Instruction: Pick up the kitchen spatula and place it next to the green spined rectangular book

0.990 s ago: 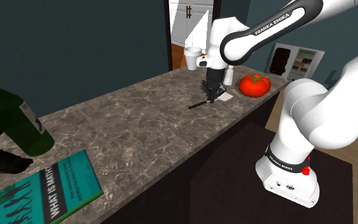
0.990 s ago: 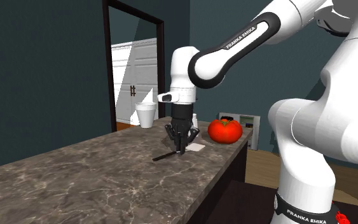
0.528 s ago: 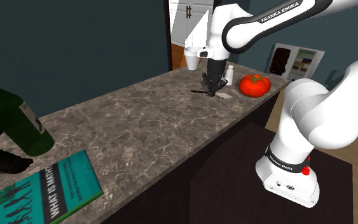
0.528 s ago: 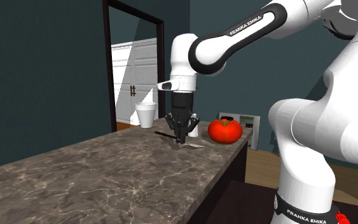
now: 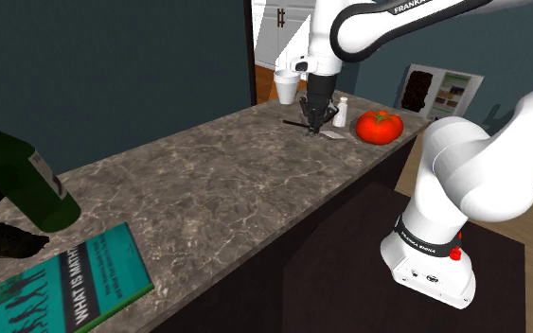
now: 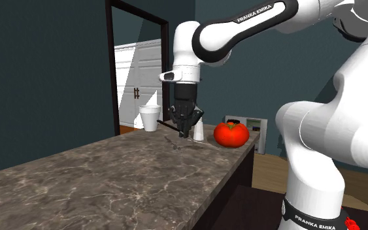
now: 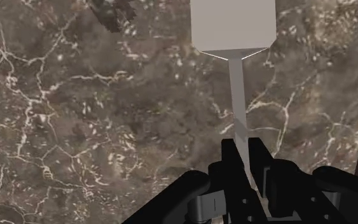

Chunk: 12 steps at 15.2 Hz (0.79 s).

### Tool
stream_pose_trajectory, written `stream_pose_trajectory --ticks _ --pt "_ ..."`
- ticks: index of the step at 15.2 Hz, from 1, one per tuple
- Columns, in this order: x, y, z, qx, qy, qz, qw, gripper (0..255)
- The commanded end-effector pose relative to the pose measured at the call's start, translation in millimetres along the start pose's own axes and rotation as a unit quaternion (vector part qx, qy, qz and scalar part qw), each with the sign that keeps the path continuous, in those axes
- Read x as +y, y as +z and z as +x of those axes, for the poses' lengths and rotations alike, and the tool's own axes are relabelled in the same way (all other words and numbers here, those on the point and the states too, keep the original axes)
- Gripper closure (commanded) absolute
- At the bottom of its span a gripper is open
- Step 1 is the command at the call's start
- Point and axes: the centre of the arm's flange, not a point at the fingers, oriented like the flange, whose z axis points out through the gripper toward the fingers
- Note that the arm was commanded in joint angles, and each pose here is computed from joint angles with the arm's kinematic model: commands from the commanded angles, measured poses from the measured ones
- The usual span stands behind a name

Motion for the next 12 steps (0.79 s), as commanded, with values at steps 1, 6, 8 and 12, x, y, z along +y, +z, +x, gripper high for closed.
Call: stream_pose_trajectory --ticks 1,6,8,12 --pt "4.1 -1.1 18.5 0.000 0.000 0.000 1.0000 255" --pt "21.0 3.1 82.2 0.000 0.000 0.000 1.0000 255" --pt "27.8 4.8 107.6 0.000 0.000 0.000 1.0000 255" --pt "41.4 8.1 158.5 0.000 0.000 0.000 1.0000 255"
